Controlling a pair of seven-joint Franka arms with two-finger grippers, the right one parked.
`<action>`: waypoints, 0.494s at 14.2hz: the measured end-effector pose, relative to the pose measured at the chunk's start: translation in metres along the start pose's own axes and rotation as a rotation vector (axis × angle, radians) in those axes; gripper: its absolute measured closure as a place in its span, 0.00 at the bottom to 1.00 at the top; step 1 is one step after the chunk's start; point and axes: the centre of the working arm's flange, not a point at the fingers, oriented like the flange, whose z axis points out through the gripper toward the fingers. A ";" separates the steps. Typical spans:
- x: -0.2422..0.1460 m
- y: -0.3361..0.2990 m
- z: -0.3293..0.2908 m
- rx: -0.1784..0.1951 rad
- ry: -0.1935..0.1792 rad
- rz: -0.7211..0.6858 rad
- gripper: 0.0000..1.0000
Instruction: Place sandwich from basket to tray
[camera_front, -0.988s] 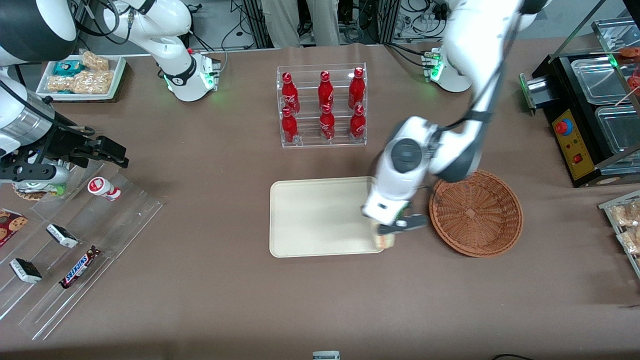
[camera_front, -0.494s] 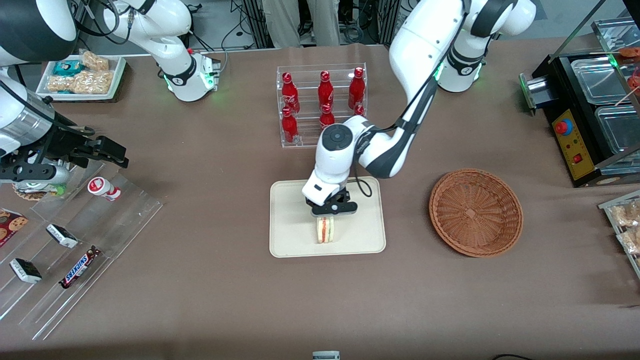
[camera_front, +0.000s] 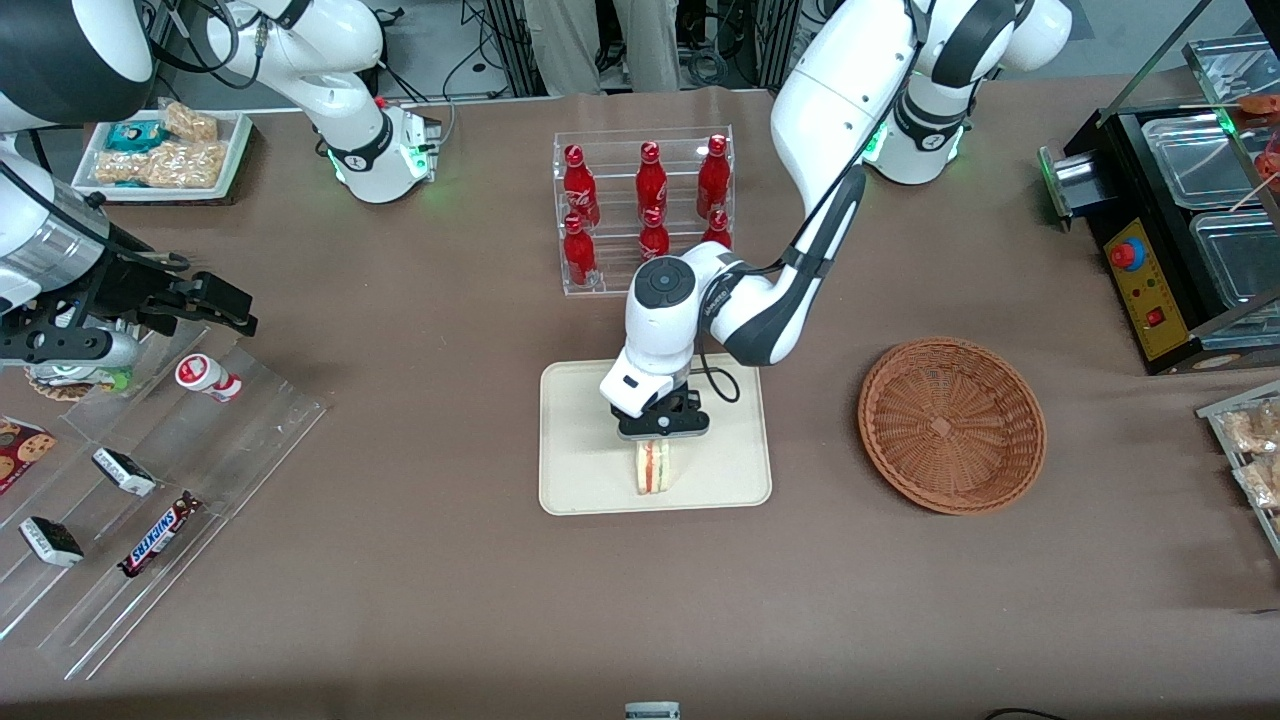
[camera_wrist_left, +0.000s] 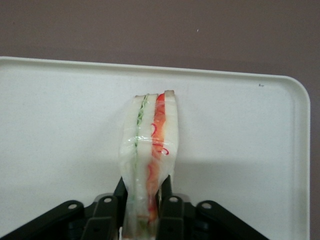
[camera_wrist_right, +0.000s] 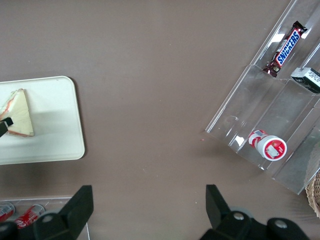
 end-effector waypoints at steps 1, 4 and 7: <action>0.005 0.002 -0.011 -0.006 0.008 -0.006 0.52; 0.024 -0.001 -0.072 0.027 0.003 -0.030 0.23; 0.049 -0.027 -0.145 0.081 -0.013 -0.081 0.00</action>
